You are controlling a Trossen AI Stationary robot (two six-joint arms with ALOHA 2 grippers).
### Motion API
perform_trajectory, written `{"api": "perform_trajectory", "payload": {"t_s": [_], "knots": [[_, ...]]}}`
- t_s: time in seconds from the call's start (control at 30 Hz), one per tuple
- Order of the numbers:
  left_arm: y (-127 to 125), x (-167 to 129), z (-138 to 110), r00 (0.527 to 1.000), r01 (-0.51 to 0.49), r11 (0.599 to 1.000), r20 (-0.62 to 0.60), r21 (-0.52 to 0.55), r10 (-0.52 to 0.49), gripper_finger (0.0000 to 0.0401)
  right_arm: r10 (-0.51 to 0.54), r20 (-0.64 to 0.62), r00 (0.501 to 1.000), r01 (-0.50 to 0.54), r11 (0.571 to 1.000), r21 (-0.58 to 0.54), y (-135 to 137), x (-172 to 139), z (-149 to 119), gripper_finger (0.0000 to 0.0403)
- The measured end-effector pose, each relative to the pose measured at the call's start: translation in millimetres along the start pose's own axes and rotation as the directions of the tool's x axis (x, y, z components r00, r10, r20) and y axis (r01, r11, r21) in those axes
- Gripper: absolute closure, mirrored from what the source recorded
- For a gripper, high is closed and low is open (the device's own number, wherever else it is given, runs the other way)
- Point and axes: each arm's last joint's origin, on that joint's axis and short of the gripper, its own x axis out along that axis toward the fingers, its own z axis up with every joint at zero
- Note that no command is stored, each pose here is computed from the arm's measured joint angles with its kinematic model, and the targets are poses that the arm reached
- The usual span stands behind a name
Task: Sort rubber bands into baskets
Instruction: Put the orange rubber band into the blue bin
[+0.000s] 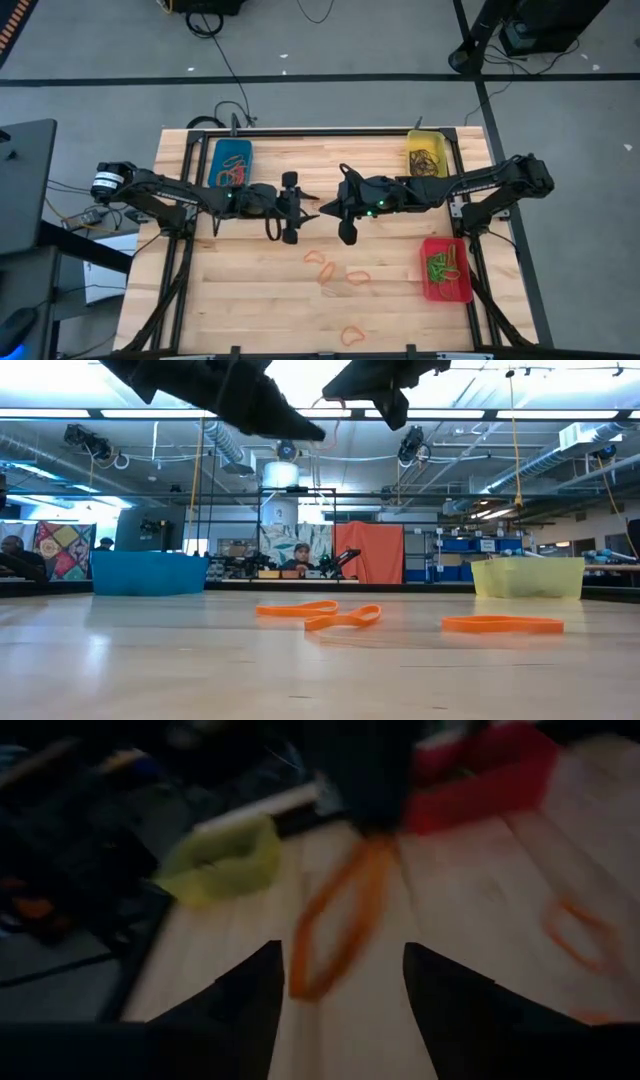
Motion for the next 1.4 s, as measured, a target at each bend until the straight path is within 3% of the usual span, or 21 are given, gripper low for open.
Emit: {"api": "perform_trajectory", "payload": {"t_s": [0.17,0.37,0.53,0.7,0.87,1.0,1.17,1.27,1.4], "knots": [[9.2,-4.1,11.0,0.993,-0.083,0.996,0.082,-0.035,0.086,0.0251,-0.038,-0.037,0.999,0.037,0.998,-0.047,-2.3,-0.1,-4.0,0.04],[13.6,-2.0,8.5,0.999,0.047,0.996,-0.004,-0.071,-0.048,0.0385,-0.047,-0.006,0.999,0.047,0.997,-0.055,-2.4,0.0,-1.2,0.04],[17.1,-3.0,8.7,0.991,0.098,0.99,-0.085,-0.098,-0.107,0.0396,-0.053,0.017,0.998,0.054,0.996,-0.075,-5.7,0.4,1.9,0.0381],[36.9,-7.0,19.7,0.974,-0.081,0.977,-0.222,-0.195,0.037,0.0397,-0.109,-0.041,0.993,0.111,0.991,0.073,-18.0,1.0,-1.4,0.0337],[66.8,-15.5,37.2,0.98,-0.067,0.956,-0.197,-0.284,0.01,0.0399,-0.139,-0.076,0.987,0.149,0.977,0.15,-25.3,1.1,-3.7,0.0295],[89.2,-25.0,27.3,0.933,-0.142,0.938,-0.36,-0.318,0.019,0.04,-0.098,-0.111,0.989,0.119,0.973,0.197,-24.7,1.0,-6.0,0.0263],[118.9,-44.4,-4.8,0.804,-0.263,0.872,-0.593,-0.413,-0.039,0.04,-0.151,-0.309,0.939,0.208,0.965,0.16,-25.5,-4.3,-26.5,0.0246],[131.6,-52.3,-17.6,0.764,-0.286,0.846,-0.64,-0.45,-0.081,0.04,-0.202,-0.339,0.919,0.253,0.961,0.113,-25.5,-5.0,-36.1,0.0247],[147.7,-62.1,-34.2,0.695,-0.383,0.827,-0.718,-0.412,-0.035,0.0401,-0.179,-0.369,0.912,0.239,0.963,0.124,-30.1,-0.5,-57.9,0.0249]]}}
